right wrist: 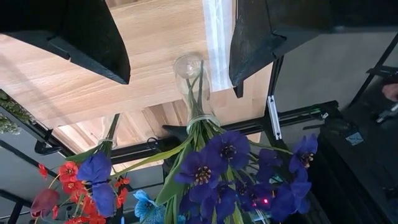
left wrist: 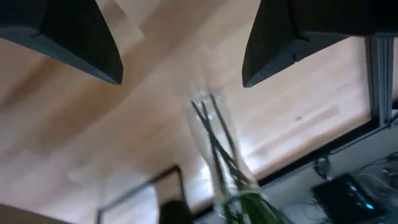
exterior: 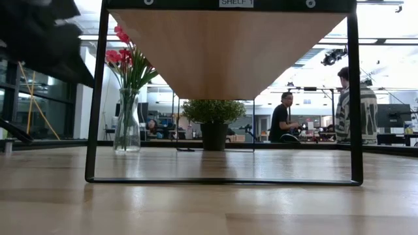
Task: Pick and place flowers into a vace then onto a shelf
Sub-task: Put the left transparent vase on the shelf
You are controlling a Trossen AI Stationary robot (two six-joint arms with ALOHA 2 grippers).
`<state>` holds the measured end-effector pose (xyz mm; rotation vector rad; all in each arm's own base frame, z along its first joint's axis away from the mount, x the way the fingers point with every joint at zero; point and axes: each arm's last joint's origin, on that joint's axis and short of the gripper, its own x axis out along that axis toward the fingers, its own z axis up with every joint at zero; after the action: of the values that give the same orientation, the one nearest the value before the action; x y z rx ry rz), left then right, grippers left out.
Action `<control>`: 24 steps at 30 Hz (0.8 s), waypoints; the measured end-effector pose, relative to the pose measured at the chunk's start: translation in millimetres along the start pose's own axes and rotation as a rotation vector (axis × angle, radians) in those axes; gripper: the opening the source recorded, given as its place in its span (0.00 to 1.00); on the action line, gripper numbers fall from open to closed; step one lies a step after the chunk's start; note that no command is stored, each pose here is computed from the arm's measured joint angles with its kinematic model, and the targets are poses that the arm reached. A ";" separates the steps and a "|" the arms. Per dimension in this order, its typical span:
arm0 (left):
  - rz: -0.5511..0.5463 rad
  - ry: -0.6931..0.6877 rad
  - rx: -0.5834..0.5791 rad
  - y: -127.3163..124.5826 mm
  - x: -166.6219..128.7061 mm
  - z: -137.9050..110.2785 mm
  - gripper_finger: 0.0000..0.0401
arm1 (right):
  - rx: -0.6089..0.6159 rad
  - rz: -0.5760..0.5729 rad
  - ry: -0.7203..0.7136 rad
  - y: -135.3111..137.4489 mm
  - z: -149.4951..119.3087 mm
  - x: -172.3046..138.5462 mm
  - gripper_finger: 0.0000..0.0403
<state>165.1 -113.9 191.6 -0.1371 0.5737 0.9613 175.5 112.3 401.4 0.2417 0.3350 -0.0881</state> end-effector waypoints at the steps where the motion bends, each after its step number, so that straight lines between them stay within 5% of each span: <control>1: 0.014 -0.021 -0.024 1.9 5.0 -1.2 0.90 | 0.000 0.001 0.002 0.0 -0.2 0.0 0.65; 15: 0.200 -0.169 -0.321 23.3 71.4 -7.4 0.90 | 0.027 0.006 0.001 0.3 0.2 0.0 0.65; 24: 0.118 -0.063 -0.396 4.2 79.0 -6.1 0.90 | 0.066 -0.021 -0.016 -0.5 0.7 -0.1 0.65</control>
<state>193.9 -55.6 146.0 -0.4284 0.3303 1.1828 175.6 111.7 402.0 0.3029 0.3196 -0.1215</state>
